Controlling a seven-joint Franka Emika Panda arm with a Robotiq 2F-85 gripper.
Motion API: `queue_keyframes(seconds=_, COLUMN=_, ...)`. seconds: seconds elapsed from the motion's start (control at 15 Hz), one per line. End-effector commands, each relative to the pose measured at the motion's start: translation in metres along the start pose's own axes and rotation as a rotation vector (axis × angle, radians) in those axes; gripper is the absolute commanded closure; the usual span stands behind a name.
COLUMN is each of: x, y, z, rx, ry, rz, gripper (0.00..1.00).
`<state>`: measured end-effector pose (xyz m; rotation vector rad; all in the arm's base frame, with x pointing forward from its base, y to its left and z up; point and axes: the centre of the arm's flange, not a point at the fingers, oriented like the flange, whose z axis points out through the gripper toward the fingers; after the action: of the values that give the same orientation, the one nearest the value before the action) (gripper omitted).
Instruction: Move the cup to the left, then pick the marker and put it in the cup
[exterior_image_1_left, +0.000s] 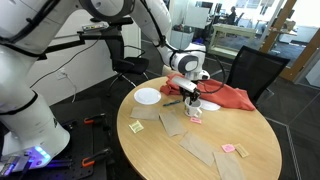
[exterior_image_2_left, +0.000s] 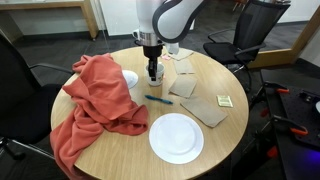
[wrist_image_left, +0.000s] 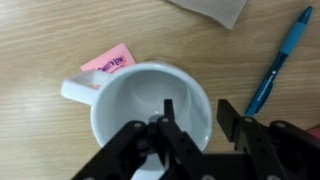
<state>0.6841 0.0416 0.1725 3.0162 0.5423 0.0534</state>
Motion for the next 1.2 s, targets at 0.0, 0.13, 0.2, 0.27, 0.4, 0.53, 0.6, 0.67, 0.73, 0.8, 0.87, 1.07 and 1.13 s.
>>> queue_keyframes(seconds=0.0, x=-0.008, y=-0.004, z=-0.031, rx=-0.017, ry=0.007, rz=0.015, gripper=0.18)
queue_keyframes(seconds=0.13, x=-0.014, y=-0.006, z=-0.049, rx=-0.01, ry=0.005, rz=0.02, gripper=0.03)
queue_keyframes(seconds=0.2, x=-0.018, y=-0.007, z=-0.059, rx=-0.011, ry=0.0, rz=0.026, gripper=0.0)
queue_keyframes(seconds=0.27, x=-0.022, y=-0.009, z=-0.067, rx=-0.007, ry=0.001, rz=0.022, gripper=0.0)
queue_keyframes(seconds=0.4, x=-0.032, y=-0.013, z=-0.085, rx=-0.011, ry=-0.014, rz=0.027, gripper=0.0)
queue_keyframes(seconds=0.53, x=-0.045, y=-0.019, z=-0.1, rx=-0.016, ry=-0.028, rz=0.033, gripper=0.0)
queue_keyframes(seconds=0.6, x=-0.051, y=-0.022, z=-0.107, rx=-0.019, ry=-0.032, rz=0.032, gripper=0.0)
queue_keyframes(seconds=0.67, x=-0.06, y=-0.028, z=-0.114, rx=-0.02, ry=-0.033, rz=0.038, gripper=0.0)
queue_keyframes(seconds=0.73, x=-0.068, y=-0.034, z=-0.121, rx=-0.024, ry=-0.024, rz=0.032, gripper=0.0)
queue_keyframes(seconds=0.8, x=-0.074, y=-0.039, z=-0.127, rx=-0.025, ry=-0.024, rz=0.035, gripper=0.0)
queue_keyframes(seconds=0.87, x=-0.082, y=-0.046, z=-0.131, rx=-0.023, ry=-0.02, rz=0.041, gripper=0.0)
queue_keyframes(seconds=1.07, x=-0.102, y=-0.065, z=-0.144, rx=-0.019, ry=-0.034, rz=0.081, gripper=0.0)
queue_keyframes(seconds=1.13, x=-0.108, y=-0.07, z=-0.147, rx=-0.026, ry=-0.031, rz=0.091, gripper=0.0)
